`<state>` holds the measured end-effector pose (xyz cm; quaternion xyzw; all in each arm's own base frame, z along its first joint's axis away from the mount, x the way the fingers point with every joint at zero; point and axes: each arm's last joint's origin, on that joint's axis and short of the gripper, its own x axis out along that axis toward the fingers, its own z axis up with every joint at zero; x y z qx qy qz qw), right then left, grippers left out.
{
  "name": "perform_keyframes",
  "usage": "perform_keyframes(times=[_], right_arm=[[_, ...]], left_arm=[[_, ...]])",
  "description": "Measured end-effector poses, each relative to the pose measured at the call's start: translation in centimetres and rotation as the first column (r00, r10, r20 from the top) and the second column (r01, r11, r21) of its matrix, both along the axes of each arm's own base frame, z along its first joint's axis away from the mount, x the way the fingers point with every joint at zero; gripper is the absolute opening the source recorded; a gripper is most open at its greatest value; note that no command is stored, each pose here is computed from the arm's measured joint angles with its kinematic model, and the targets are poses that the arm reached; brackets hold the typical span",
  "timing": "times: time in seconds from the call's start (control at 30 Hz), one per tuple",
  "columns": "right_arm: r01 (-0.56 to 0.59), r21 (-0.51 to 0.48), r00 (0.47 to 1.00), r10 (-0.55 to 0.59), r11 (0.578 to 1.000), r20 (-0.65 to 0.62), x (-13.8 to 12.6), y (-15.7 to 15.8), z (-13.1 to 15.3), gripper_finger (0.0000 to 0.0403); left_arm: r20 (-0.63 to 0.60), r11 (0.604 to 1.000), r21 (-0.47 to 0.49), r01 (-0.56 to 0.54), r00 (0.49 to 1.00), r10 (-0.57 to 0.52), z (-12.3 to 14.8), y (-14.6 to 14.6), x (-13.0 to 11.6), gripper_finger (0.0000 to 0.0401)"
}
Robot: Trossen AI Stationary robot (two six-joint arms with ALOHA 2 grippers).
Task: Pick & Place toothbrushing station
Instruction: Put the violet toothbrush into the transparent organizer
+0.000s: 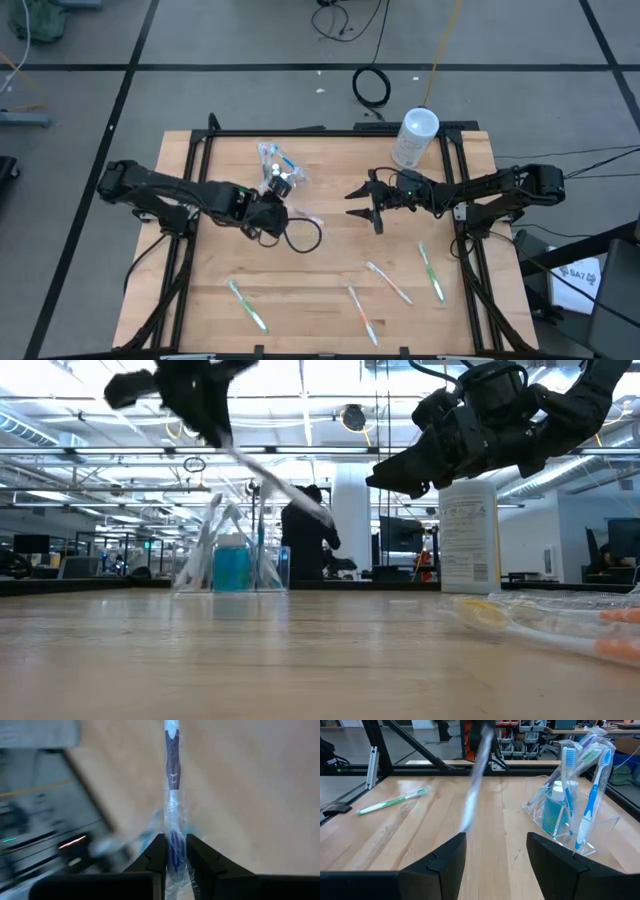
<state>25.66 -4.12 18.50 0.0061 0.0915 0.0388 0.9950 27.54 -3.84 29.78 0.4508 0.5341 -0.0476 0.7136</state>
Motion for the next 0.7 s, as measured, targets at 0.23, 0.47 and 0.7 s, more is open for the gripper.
perform_keyframes(times=[0.23, 0.47, 0.7], right_arm=[[0.0, 0.0, 1.0, 0.0, 1.0, -0.002, 0.0, 0.0, 0.0, 0.0201], [0.0, 0.0, 1.0, 0.0, 1.0, 0.0, 0.0, 0.0, 0.0, 0.0201], [0.0, 0.0, 1.0, 0.0, 1.0, 0.0, 0.0, 0.0, 0.0, 0.0201]], left_arm=[[-0.149, 0.933, 0.341, 0.117, 0.986, -0.069, 4.5, 1.2, -0.9, 0.0052], [-0.294, 0.777, 0.595, 0.205, 0.955, -0.028, 6.3, 2.5, -1.1, 0.0058], [-0.388, 0.705, 0.671, 0.232, 0.919, 0.067, 6.8, 5.0, -1.0, 0.0057]])
